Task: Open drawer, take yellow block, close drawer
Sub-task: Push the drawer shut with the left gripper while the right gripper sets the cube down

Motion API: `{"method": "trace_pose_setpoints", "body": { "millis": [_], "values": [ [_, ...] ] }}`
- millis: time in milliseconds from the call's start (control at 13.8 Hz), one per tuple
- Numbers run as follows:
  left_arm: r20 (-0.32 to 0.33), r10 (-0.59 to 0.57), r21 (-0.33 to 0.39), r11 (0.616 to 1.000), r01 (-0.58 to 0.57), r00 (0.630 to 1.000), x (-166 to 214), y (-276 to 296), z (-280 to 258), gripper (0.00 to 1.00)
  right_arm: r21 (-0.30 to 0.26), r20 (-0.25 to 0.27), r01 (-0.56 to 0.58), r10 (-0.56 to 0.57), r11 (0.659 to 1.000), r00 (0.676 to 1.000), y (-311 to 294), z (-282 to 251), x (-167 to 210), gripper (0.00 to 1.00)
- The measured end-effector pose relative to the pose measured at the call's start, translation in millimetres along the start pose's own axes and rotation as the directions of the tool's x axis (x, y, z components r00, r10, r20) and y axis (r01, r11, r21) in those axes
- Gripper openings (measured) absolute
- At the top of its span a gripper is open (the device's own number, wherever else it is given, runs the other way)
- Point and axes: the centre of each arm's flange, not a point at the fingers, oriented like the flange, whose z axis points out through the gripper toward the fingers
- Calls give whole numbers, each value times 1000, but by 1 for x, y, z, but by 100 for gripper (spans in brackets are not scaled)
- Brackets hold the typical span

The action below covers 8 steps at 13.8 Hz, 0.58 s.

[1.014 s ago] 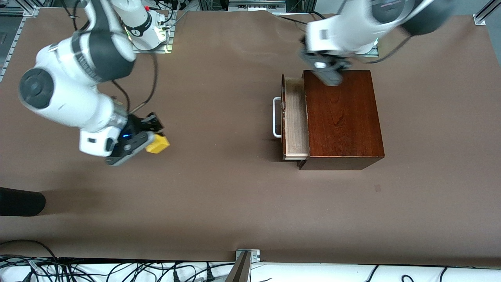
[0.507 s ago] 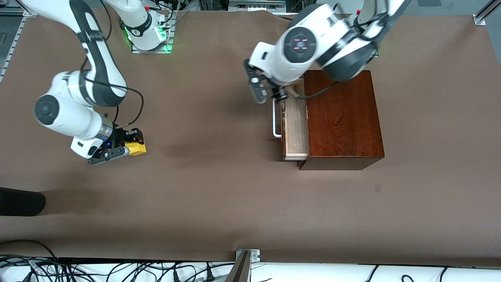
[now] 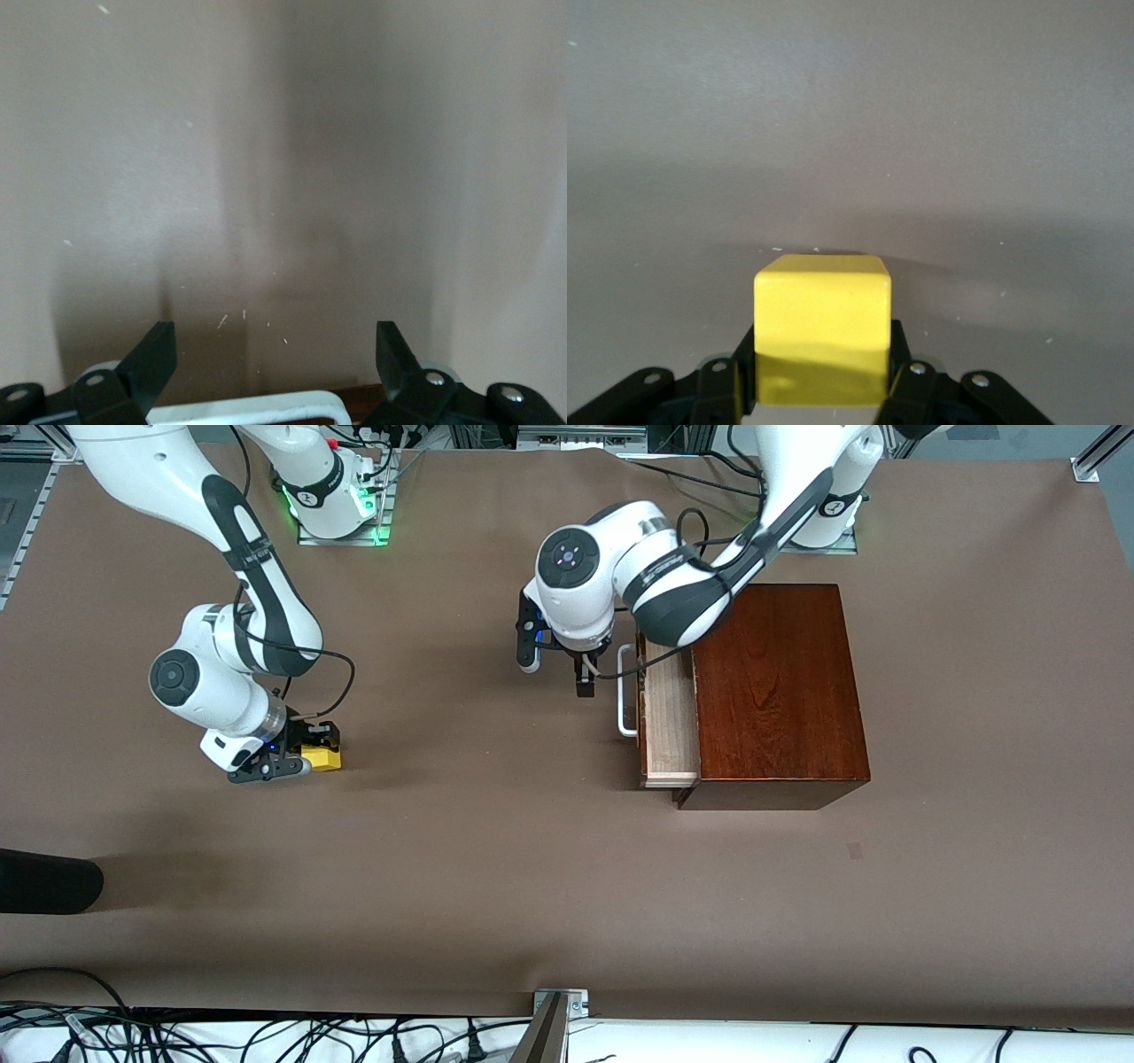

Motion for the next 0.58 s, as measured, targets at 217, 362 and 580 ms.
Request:
{"method": "trace_pose_setpoints", "body": {
  "millis": [217, 362, 580],
  "values": [
    [73, -24, -41, 999, 27, 997, -23, -10, 16, 100, -3, -5, -2, 2, 1000, 1000, 1, 4, 0, 56],
    [98, -44, -67, 996, 51, 994, -44, -23, 18, 100, -4, -17, -1, 1, 1000, 1000, 1, 1, 2, 70],
    [151, -85, -111, 989, 102, 985, -76, -39, 21, 100, -9, -102, 8, -9, 1000, 995, -2, -38, 18, 100]
  ]
}}
